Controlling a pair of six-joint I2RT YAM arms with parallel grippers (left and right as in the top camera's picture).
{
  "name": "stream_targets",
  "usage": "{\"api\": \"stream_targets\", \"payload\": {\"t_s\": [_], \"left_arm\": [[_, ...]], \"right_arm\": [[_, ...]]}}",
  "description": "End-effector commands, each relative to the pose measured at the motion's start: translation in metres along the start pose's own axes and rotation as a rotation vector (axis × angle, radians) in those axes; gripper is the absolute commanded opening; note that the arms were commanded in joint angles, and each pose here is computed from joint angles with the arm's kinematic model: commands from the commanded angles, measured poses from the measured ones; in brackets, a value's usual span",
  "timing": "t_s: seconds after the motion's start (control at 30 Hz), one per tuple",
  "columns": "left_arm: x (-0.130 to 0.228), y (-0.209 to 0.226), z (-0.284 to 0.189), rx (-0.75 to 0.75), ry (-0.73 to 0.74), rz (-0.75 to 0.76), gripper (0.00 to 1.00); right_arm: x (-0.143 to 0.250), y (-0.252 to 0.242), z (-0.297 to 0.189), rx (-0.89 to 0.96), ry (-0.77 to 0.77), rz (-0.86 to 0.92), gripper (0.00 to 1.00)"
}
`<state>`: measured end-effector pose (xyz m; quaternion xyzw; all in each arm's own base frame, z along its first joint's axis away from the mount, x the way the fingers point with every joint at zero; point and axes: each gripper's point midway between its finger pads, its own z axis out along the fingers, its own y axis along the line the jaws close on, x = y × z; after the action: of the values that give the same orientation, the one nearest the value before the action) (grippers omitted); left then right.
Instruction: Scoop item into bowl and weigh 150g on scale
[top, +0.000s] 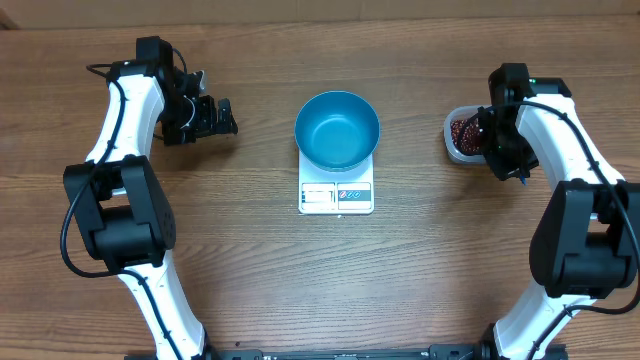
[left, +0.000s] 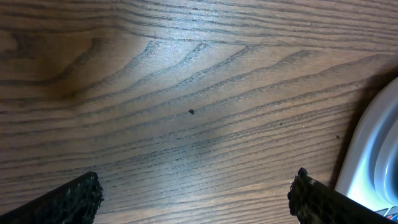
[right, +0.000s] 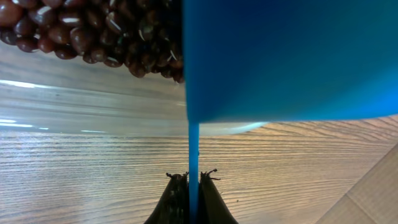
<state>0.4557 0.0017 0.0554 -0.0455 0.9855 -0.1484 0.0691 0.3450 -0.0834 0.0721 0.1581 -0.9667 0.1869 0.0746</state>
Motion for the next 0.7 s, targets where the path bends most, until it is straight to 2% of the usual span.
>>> {"api": "stream_targets", "payload": {"t_s": [0.0,0.3,0.57,0.63,0.67], "left_arm": [[-0.001,-0.002,0.003,-0.002,0.002,0.023,0.99],[-0.001,-0.002,0.003,-0.002,0.002,0.023,0.99],[-0.001,-0.002,0.003,-0.002,0.002,0.022,1.00],[-0.001,-0.002,0.003,-0.002,0.003,0.023,0.99],[-0.001,-0.002,0.003,-0.002,0.002,0.022,0.99]], "right_arm": [[-0.002,0.017,0.019,-0.081,0.036,-0.043,0.03],[-0.013,0.043,0.018,-0.236,-0.026,-0.055,0.03],[-0.017,0.034,0.015,-0.240,-0.045,-0.019,0.04],[-0.023,0.029,0.008,-0.230,-0.068,-0.012,0.11],[-0.027,0.025,0.003,-0.225,-0.082,-0.003,0.21]]}}
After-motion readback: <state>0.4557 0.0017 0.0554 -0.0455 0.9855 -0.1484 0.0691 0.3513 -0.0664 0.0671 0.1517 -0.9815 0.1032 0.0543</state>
